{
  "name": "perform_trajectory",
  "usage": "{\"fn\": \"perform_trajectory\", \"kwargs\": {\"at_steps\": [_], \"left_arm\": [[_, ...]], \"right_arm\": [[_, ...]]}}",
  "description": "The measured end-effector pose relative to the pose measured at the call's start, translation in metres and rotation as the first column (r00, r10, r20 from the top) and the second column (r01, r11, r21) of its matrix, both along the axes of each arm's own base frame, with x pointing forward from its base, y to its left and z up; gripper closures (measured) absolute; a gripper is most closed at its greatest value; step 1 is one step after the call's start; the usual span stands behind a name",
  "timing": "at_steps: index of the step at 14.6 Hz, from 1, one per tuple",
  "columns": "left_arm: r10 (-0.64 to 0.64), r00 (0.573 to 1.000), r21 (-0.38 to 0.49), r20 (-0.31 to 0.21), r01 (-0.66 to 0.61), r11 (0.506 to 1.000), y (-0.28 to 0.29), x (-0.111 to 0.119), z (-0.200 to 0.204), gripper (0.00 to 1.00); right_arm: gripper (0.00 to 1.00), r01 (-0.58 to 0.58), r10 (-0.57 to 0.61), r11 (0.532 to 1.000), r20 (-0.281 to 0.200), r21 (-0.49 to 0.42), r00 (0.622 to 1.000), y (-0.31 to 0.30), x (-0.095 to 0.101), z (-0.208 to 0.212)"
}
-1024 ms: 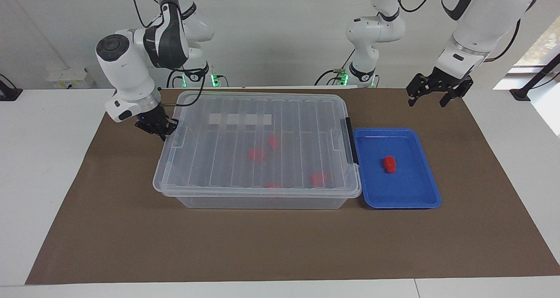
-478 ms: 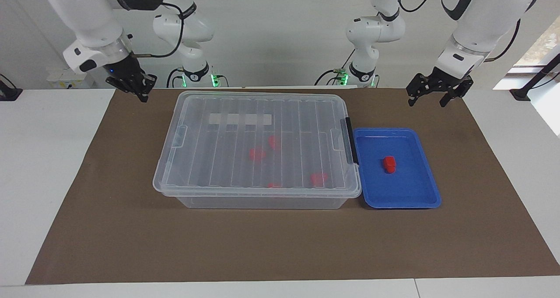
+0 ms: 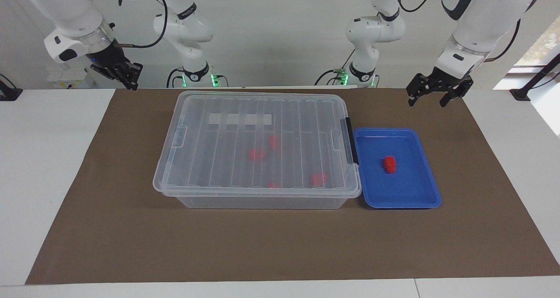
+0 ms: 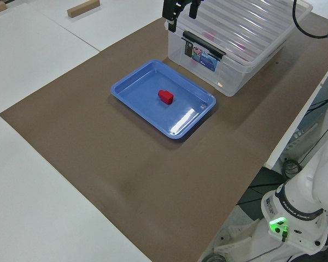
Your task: Place red block in blue tray from box
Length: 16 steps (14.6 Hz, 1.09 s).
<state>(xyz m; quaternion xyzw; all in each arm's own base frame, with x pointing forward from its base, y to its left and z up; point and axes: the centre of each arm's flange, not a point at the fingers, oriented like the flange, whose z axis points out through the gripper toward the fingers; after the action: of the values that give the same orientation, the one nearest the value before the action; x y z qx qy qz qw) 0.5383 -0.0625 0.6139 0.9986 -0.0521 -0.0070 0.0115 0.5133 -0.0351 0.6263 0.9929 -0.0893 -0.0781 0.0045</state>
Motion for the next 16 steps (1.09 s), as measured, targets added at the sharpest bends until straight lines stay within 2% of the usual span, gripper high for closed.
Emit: {"fn": "perform_trajectory", "kwargs": {"at_steps": [2,5,6,11,16], "left_arm": [[0.0,1.0,0.0,0.0,0.0,1.0,0.0,0.0,0.0,0.0],[0.0,1.0,0.0,0.0,0.0,1.0,0.0,0.0,0.0,0.0],[0.0,1.0,0.0,0.0,0.0,1.0,0.0,0.0,0.0,0.0],[0.0,1.0,0.0,0.0,0.0,1.0,0.0,0.0,0.0,0.0],[0.0,1.0,0.0,0.0,0.0,1.0,0.0,0.0,0.0,0.0]], "right_arm": [[0.38,-0.01,0.01,1.0,0.049,-0.003,0.999,0.005,0.0066,0.0009],[0.06,-0.014,0.014,1.0,0.064,-0.004,0.998,0.0066,0.0092,-0.0014],[0.0,-0.014,0.014,1.0,0.066,-0.005,0.998,0.0066,0.0093,-0.0011],[0.0,-0.014,0.014,1.0,0.095,-0.007,0.995,0.0064,0.0124,0.0012],[0.0,-0.015,0.016,1.0,0.104,-0.007,0.994,0.0071,0.0137,0.0009]]}}
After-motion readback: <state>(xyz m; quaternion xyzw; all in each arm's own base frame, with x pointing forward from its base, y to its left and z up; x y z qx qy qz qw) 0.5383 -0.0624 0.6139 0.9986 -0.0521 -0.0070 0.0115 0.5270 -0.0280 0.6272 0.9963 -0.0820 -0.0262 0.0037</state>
